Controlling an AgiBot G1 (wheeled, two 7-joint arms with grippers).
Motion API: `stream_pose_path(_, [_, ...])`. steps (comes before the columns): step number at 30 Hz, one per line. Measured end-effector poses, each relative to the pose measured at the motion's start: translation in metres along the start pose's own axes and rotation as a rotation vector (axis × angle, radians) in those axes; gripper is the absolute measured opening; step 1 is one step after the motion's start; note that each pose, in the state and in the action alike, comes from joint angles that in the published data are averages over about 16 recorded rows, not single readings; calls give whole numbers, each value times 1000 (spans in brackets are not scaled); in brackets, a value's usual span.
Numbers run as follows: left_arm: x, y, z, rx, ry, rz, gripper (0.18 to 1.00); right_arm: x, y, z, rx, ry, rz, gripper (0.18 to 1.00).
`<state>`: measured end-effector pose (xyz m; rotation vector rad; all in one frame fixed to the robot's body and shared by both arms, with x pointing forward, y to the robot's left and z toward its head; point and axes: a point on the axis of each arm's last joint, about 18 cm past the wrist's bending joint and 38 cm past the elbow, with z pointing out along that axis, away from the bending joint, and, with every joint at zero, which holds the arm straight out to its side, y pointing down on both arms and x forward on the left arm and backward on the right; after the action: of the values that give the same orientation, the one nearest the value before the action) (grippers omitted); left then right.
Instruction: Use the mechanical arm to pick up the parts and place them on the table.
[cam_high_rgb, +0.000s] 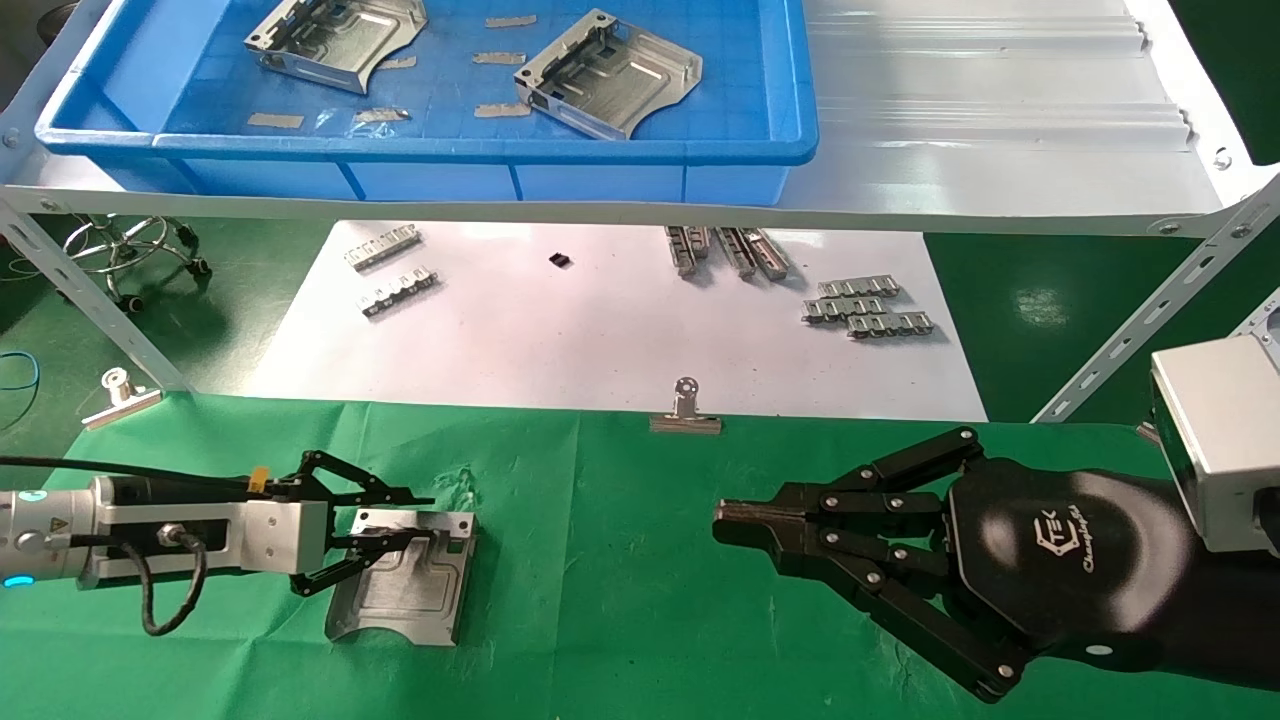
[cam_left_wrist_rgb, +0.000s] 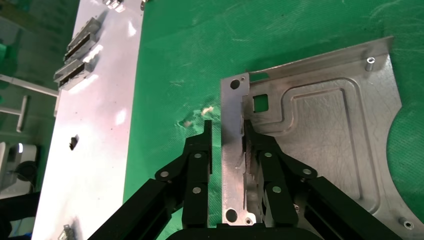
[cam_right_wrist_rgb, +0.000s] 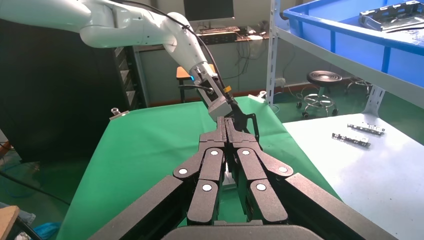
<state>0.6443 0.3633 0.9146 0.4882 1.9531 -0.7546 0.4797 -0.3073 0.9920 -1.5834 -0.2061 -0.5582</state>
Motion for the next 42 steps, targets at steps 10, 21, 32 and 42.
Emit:
stream_pose_path(10, [2,-17,-15,84,34,-55,408,0,0,0,0,0,0,192])
stream_pose_path(21, [10,-53,-36,240,98,-175,642,0,0,0,0,0,0,194])
stream_pose_path(32, [8,-73,-41,316,73,-265,865,0,0,0,0,0,0,239])
stream_pose_path(42, [5,-92,-48,386,52,-344,972,0,0,0,0,0,0,384])
